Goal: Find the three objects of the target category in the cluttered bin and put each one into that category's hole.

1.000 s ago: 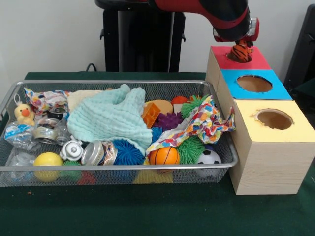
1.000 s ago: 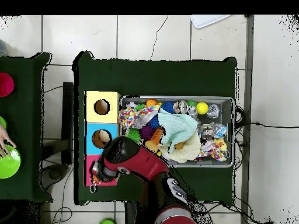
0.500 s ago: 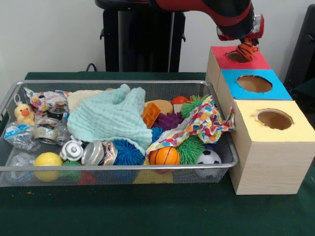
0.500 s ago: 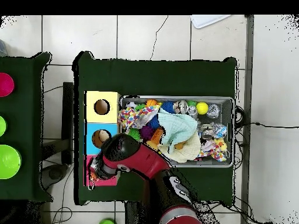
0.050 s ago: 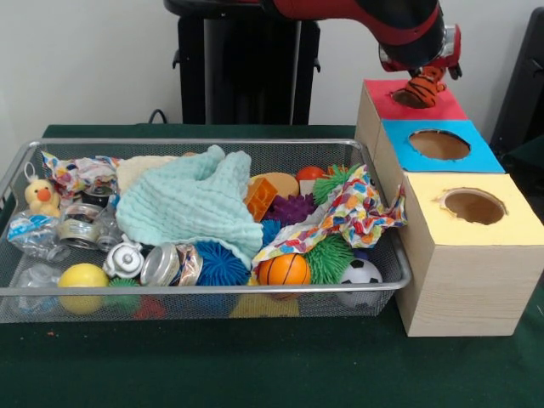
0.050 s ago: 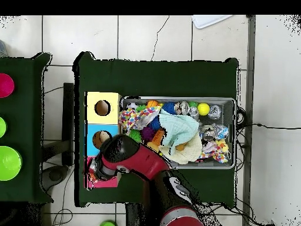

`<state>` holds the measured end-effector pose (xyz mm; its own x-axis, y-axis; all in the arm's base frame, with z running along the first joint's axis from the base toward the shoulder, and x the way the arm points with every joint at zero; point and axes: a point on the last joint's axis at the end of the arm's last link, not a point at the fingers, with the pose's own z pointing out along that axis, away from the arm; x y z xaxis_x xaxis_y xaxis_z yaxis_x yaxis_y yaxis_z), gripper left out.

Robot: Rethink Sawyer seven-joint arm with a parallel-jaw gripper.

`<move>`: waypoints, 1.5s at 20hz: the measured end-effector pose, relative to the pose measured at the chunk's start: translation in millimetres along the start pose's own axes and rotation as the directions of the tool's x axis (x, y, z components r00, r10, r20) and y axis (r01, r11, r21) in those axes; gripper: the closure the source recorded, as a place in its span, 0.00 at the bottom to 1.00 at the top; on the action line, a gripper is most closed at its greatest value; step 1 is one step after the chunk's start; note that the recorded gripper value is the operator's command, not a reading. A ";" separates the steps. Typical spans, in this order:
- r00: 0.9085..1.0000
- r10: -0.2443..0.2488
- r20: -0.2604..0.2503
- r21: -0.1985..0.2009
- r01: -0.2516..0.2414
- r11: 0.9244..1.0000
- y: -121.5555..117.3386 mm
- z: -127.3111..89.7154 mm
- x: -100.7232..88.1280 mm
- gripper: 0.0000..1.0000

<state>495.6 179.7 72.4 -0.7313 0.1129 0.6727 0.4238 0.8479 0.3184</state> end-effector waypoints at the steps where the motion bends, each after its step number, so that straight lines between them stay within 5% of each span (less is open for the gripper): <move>1: 1.000 -0.004 0.000 0.005 0.004 1.000 -0.6 0.7 0.4 0.00; 22: 0.993 -0.117 0.004 0.128 0.116 0.985 -11.6 7.8 -2.2 0.00; 30: 0.991 -0.132 0.012 0.142 0.129 0.981 -11.3 4.6 -1.4 0.00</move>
<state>489.4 172.4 64.9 -0.7873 0.0058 0.6165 0.2453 0.9204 0.3046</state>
